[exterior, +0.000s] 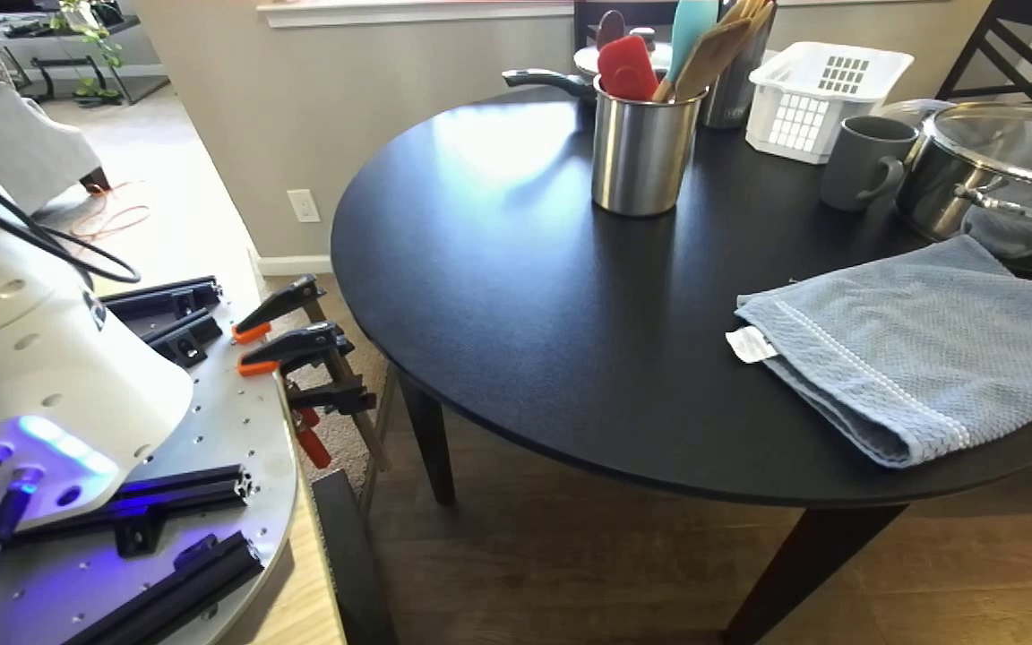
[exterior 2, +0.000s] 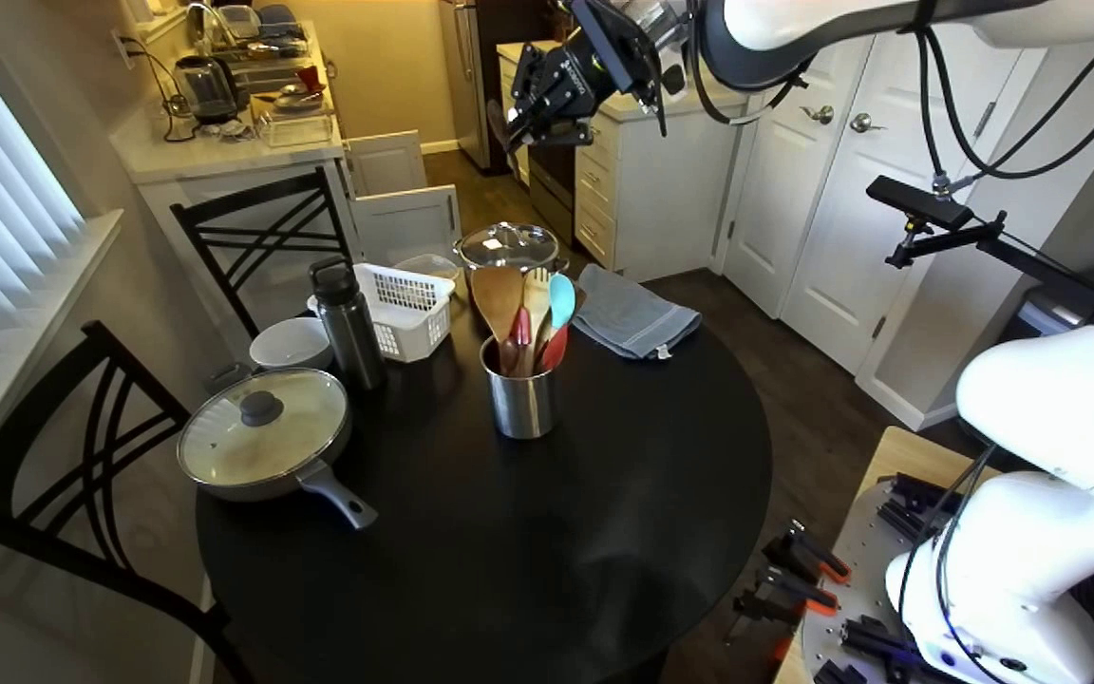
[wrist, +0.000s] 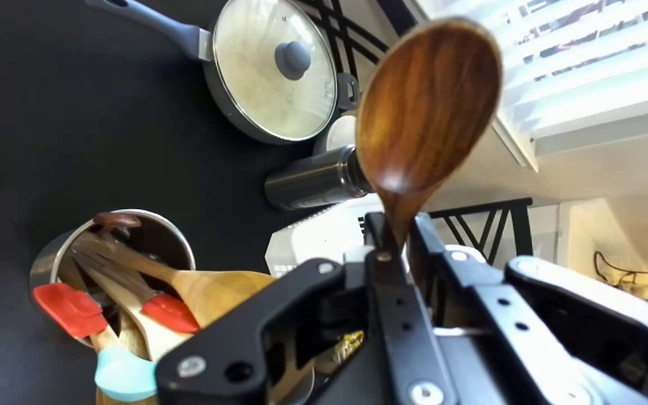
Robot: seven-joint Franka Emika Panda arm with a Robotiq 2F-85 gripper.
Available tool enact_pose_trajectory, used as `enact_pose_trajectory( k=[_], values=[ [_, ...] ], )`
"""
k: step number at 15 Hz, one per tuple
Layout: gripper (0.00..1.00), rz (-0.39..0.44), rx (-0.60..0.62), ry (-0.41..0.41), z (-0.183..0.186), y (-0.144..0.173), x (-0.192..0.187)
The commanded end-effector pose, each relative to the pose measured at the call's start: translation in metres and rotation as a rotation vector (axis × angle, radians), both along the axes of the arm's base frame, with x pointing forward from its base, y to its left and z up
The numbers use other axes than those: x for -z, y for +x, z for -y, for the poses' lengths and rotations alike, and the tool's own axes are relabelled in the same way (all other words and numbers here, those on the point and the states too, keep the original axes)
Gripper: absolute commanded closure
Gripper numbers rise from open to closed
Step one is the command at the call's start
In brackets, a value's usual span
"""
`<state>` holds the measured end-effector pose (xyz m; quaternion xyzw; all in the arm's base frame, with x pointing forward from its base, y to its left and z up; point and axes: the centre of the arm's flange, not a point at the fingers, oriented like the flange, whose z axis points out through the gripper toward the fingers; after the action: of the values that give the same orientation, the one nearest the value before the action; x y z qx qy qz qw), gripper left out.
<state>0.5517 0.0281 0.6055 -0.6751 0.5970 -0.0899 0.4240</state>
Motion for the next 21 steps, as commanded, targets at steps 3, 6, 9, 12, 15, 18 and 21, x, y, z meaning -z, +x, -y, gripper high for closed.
enact_pose_trajectory(
  k=[3, 6, 9, 12, 15, 18, 21],
  values=[
    [0.97, -0.071, -0.189, 0.195, 0.009, 0.036, 0.034],
    [0.97, -0.174, -0.256, 0.284, -0.001, 0.045, 0.061],
    [0.97, -0.27, -0.254, 0.309, 0.001, 0.052, 0.08],
    [0.97, -0.344, -0.222, 0.313, 0.01, 0.057, 0.099],
    [0.97, -0.391, -0.207, 0.301, 0.021, 0.063, 0.119],
    [0.97, -0.434, -0.193, 0.309, 0.026, 0.067, 0.132],
    [0.97, -0.442, -0.198, 0.318, 0.03, 0.071, 0.137]
  ],
)
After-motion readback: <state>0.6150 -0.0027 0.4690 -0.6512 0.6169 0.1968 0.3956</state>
